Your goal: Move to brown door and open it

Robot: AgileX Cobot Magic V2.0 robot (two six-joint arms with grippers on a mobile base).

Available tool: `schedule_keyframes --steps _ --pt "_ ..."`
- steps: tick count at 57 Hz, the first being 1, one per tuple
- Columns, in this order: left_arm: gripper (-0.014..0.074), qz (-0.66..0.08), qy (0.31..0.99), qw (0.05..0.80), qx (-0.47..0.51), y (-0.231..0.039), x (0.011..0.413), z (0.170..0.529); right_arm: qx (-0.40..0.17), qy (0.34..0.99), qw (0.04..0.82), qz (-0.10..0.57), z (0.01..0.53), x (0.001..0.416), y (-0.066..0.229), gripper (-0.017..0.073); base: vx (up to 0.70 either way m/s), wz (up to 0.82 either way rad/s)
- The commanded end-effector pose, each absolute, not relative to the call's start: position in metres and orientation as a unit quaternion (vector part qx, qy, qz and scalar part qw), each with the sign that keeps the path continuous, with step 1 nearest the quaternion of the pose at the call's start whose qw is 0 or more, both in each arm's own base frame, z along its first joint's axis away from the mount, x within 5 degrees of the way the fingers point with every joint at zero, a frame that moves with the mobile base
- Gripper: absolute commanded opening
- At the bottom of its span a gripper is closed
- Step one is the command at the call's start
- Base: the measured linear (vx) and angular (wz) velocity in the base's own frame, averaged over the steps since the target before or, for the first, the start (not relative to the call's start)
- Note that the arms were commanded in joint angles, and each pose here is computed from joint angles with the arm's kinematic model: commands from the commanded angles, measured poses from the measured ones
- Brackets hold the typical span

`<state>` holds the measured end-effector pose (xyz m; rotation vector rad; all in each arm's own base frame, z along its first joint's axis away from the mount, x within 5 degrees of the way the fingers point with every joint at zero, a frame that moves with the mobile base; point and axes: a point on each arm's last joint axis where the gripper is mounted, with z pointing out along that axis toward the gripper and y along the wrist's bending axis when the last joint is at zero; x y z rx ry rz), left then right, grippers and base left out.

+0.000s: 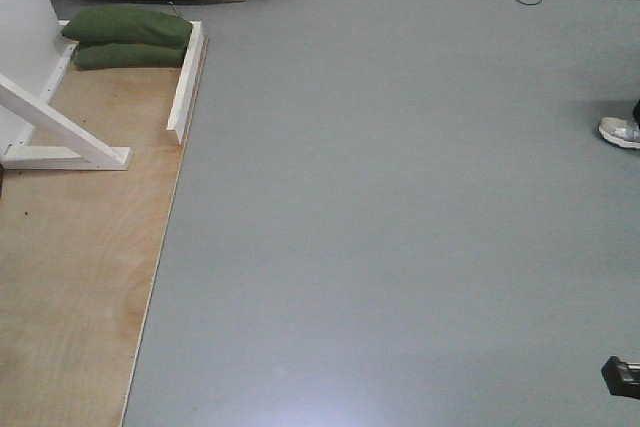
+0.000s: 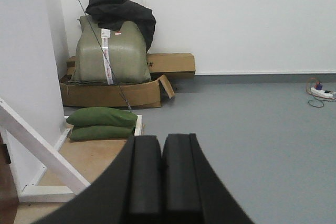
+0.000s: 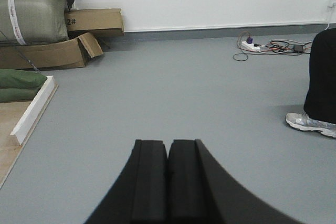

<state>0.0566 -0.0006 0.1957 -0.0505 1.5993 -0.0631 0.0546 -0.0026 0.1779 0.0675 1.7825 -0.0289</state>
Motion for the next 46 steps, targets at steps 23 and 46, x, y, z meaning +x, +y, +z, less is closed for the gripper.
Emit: schedule_keyframes --steps 23,46 --pt "-0.0003 -0.031 0.678 0.734 -0.023 -0.0005 0.0545 0.2095 0.027 0.750 0.661 -0.017 0.1841 0.0554 -0.0030 0.0000 0.03 0.00" --pt "-0.0003 -0.031 0.678 0.734 -0.023 -0.0005 0.0545 0.2095 0.027 0.750 0.661 -0.017 0.1841 0.0554 -0.0030 0.0000 0.00 0.00"
